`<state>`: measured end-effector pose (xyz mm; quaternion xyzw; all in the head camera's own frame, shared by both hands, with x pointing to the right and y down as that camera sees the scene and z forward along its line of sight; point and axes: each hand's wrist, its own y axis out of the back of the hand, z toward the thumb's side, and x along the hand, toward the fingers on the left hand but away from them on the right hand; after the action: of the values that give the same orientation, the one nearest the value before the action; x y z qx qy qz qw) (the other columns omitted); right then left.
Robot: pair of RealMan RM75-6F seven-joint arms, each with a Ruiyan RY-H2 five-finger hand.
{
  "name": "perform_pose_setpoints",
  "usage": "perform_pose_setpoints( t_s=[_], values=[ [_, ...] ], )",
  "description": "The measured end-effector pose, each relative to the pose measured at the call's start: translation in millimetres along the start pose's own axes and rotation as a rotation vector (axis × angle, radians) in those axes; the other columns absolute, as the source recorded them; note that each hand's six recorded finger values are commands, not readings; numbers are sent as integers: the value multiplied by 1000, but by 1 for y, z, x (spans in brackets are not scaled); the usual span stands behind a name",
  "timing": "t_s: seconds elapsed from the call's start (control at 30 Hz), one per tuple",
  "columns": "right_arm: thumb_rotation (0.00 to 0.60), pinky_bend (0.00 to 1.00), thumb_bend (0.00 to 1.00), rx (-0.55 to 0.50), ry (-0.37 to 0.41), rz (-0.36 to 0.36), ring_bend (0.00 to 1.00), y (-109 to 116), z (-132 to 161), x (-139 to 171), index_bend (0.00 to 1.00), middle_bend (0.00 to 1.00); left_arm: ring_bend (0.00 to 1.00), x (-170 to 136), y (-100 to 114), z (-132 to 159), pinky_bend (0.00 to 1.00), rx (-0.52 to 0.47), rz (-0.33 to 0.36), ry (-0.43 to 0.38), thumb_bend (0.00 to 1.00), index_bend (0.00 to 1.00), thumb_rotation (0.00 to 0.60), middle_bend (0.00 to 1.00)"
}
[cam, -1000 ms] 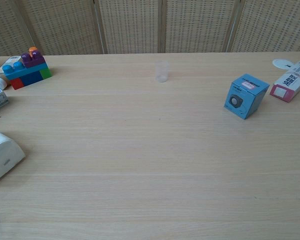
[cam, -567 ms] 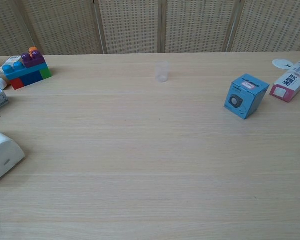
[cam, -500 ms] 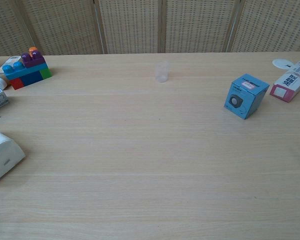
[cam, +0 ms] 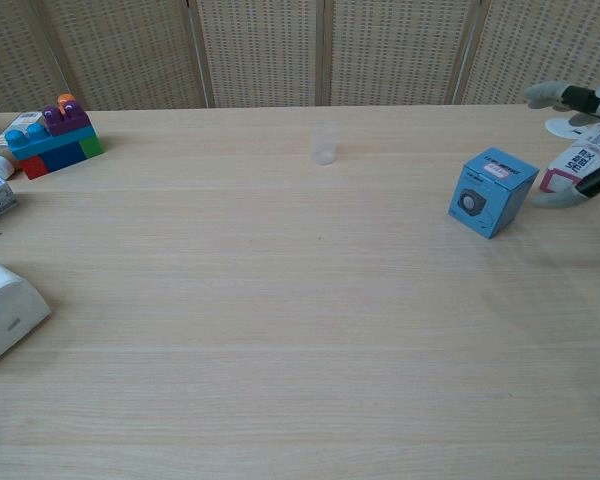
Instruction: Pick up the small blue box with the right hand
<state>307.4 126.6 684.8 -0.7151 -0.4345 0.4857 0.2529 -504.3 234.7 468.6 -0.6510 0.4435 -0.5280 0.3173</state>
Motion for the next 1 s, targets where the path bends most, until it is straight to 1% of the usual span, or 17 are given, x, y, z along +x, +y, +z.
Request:
perform_pose_setpoints(
  t_s=[0.1, 0.33, 0.4, 0.5, 0.77, 1.0],
  values=[
    [600, 0, 0, -13, -40, 12, 0, -10, 1, -13, 0, 0, 0, 1, -1, -2, 0, 1, -3, 10, 112, 117, 600, 0],
    [600, 0, 0, 35, -119, 51, 0, -27, -1, -35, 0, 0, 0, 3, -2, -4, 0, 6, -4, 21, 110, 117, 600, 0],
    [600, 0, 0, 70, -128, 61, 0, -31, -1, -40, 0, 0, 0, 4, -3, -5, 0, 8, -7, 25, 110, 117, 600, 0],
    [600, 0, 0, 87, -151, 73, 0, -35, 0, -47, 0, 0, 0, 6, -5, -5, 0, 11, -16, 26, 111, 117, 600, 0],
    [600, 0, 0, 86, -249, 106, 0, -43, -2, -70, 0, 0, 0, 7, -6, -6, 0, 15, -18, 32, 111, 117, 600, 0],
    [600, 0, 0, 61, -322, 126, 0, -51, -9, -78, 0, 0, 0, 8, -8, -5, 0, 24, -24, 31, 113, 119, 600, 0]
  ],
)
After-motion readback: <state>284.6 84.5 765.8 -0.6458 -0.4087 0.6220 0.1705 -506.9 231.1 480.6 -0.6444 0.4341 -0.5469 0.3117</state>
